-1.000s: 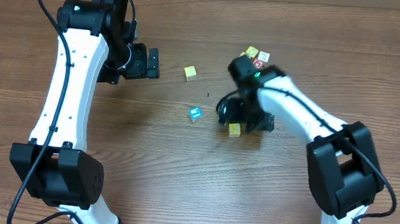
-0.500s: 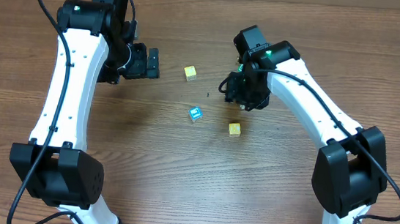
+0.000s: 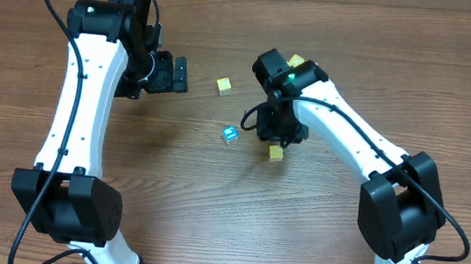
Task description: Flip 3 blocks
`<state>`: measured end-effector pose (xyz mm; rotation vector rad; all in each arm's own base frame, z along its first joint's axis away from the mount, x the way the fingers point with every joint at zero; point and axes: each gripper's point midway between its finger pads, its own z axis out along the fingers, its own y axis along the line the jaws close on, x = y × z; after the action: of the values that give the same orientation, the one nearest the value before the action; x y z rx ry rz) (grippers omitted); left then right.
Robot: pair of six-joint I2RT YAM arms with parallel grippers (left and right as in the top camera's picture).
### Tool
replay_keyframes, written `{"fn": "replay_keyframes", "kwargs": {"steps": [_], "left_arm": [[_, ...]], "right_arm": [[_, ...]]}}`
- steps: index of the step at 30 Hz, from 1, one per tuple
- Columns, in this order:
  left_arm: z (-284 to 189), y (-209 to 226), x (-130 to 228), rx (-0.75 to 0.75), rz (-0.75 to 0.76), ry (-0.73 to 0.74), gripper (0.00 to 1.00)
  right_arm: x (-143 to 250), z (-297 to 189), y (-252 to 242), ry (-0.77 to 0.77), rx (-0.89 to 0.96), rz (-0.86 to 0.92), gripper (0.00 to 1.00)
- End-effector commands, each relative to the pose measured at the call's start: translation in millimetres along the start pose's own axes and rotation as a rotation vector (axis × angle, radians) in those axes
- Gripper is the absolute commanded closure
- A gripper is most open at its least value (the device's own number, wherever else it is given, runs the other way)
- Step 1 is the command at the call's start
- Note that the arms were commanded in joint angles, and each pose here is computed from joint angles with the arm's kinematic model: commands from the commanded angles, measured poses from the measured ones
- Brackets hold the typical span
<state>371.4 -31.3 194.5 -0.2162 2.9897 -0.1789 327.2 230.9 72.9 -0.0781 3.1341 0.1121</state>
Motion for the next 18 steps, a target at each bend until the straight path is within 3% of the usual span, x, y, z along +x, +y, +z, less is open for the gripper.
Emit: {"fn": "replay_keyframes", "kwargs": {"steps": [1,12,18], "left_arm": [[3,5,0,-0.01,-0.027,0.01,0.0],[3,5,0,-0.01,-0.027,0.01,0.0],[3,5,0,-0.01,-0.027,0.01,0.0]], "right_arm": [[9,10,-9,0.004,0.034,-0.002,0.57],[5,48,-7,-0.047,-0.008,-0.003,0.53],[8,53,-9,-0.04,-0.005,0.02,0.62]]}}
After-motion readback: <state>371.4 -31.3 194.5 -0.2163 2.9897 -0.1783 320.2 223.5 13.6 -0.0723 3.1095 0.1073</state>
